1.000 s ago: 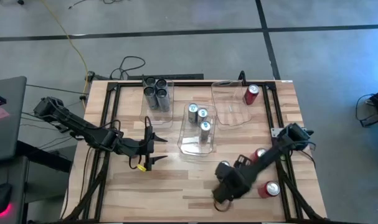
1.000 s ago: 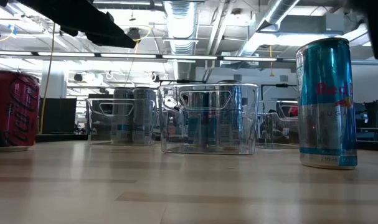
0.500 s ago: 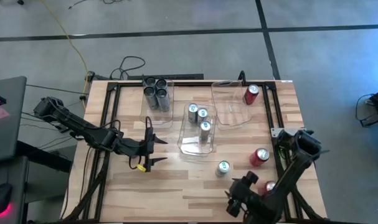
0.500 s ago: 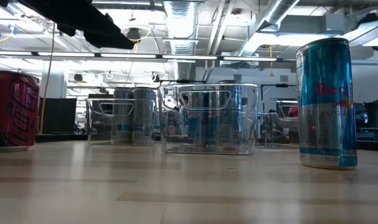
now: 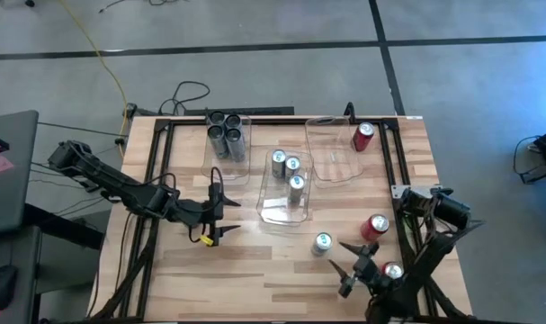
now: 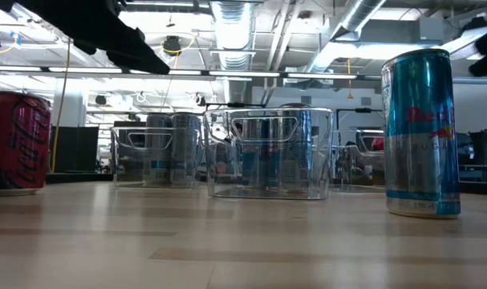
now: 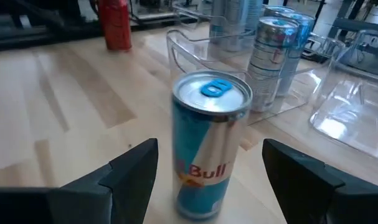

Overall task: Sort soda cans
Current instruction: Put the blue soda can into the middle transparent bin

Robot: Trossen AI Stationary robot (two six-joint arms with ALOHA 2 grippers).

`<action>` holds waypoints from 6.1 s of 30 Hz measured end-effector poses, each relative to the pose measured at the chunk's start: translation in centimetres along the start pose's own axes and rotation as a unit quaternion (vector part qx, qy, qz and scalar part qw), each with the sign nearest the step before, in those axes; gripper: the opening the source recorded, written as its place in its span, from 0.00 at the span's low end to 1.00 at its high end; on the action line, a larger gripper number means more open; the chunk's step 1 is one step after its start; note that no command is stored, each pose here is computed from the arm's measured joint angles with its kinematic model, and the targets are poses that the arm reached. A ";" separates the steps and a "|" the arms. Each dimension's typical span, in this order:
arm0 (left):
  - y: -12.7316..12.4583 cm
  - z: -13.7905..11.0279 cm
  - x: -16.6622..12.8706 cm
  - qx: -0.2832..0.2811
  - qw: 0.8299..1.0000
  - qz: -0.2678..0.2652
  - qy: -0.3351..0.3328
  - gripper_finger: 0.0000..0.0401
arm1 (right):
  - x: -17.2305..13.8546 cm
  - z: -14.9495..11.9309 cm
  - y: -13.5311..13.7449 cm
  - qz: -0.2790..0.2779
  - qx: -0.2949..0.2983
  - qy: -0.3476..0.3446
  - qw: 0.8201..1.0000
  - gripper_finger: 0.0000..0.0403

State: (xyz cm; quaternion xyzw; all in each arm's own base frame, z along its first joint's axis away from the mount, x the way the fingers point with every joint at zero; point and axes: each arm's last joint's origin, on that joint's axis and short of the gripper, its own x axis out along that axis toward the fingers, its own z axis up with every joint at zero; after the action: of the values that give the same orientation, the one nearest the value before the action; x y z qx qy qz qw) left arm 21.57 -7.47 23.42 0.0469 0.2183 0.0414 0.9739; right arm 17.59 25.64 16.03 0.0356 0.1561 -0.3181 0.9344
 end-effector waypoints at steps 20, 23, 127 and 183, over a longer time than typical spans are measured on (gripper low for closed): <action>-1.9 -1.2 4.1 0.013 1.000 -0.015 -0.003 0.74 | 5.1 -0.7 0.0 -0.037 -0.010 -0.011 0.999 0.76; -2.4 -0.9 4.4 0.019 0.998 -0.053 -0.027 0.74 | 5.8 -0.5 0.1 -0.046 -0.014 -0.009 0.999 0.74; -1.5 6.9 9.5 0.040 0.984 -0.108 -0.139 0.64 | 9.4 7.8 7.9 0.048 -0.065 -0.023 0.997 0.58; -0.9 6.4 13.3 0.038 0.966 -0.216 -0.139 0.95 | 8.9 6.6 5.9 -0.021 -0.053 -0.074 0.996 0.58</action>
State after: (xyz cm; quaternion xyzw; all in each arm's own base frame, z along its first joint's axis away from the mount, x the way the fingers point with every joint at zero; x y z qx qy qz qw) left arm 36.34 -7.46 23.45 0.0407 0.0867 -0.1854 0.9780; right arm 29.65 24.07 19.34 -0.0405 0.1038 -0.3305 0.9372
